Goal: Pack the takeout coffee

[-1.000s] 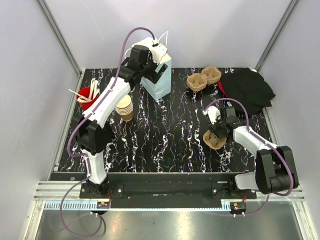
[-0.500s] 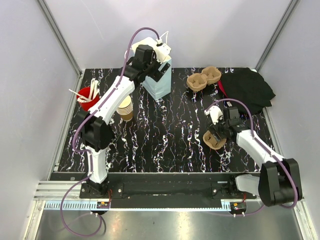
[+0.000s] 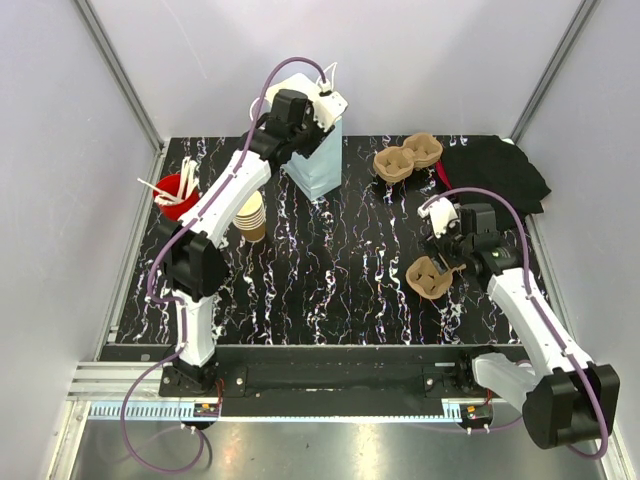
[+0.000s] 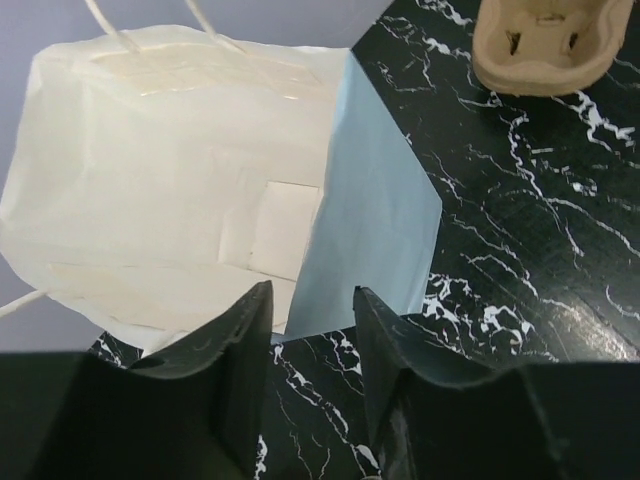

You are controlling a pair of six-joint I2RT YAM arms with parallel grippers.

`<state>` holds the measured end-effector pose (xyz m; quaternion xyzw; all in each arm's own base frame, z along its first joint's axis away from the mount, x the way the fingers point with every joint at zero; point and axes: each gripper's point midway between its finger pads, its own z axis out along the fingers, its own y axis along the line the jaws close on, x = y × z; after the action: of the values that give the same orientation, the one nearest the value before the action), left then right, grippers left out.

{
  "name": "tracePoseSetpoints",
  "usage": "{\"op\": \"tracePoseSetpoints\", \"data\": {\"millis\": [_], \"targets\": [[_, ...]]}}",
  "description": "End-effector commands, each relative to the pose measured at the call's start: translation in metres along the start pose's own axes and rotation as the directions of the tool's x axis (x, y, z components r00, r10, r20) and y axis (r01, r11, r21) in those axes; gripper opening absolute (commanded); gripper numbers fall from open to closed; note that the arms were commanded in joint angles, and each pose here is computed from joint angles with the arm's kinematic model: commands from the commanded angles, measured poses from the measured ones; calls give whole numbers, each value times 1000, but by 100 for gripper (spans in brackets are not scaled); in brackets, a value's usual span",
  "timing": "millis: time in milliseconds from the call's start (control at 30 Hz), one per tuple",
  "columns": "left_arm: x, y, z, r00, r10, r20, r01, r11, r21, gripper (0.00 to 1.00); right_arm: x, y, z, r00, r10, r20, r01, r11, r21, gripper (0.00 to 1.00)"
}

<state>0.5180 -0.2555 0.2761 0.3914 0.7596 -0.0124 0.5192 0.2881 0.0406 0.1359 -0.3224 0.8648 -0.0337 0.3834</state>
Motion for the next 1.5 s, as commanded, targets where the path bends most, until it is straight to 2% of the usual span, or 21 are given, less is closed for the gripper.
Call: {"op": "tracePoseSetpoints", "data": {"millis": [0,167,267,733,1033,1167,1300,1467], "targets": [[-19,-6,-7,998,45,50,-48,997,58,32,-23,-7,-21,998,12,58,-13,1000,8,75],[-17,-10,-10,997,66,40,-69,994,81,3,-32,-10,-33,996,13,86,-15,1000,18,75],[-20,-10,-15,996,76,47,-80,993,89,0,-37,-11,-39,995,16,100,-18,1000,17,75],[-41,-48,-93,972,162,173,-207,936,285,0,-54,-31,-49,991,45,130,-58,994,98,76],[-29,-102,-149,950,198,242,-292,839,459,0,-72,-56,-61,977,121,175,-156,967,203,77],[-25,-129,-172,937,206,284,-329,795,509,0,-82,-61,-66,968,148,202,-190,960,205,76],[-21,-155,-198,896,267,355,-427,740,520,0,-86,-62,-67,963,168,212,-211,956,203,76],[-7,-165,-218,869,317,379,-486,691,536,0,-88,-62,-67,958,183,220,-228,953,201,77]]}}
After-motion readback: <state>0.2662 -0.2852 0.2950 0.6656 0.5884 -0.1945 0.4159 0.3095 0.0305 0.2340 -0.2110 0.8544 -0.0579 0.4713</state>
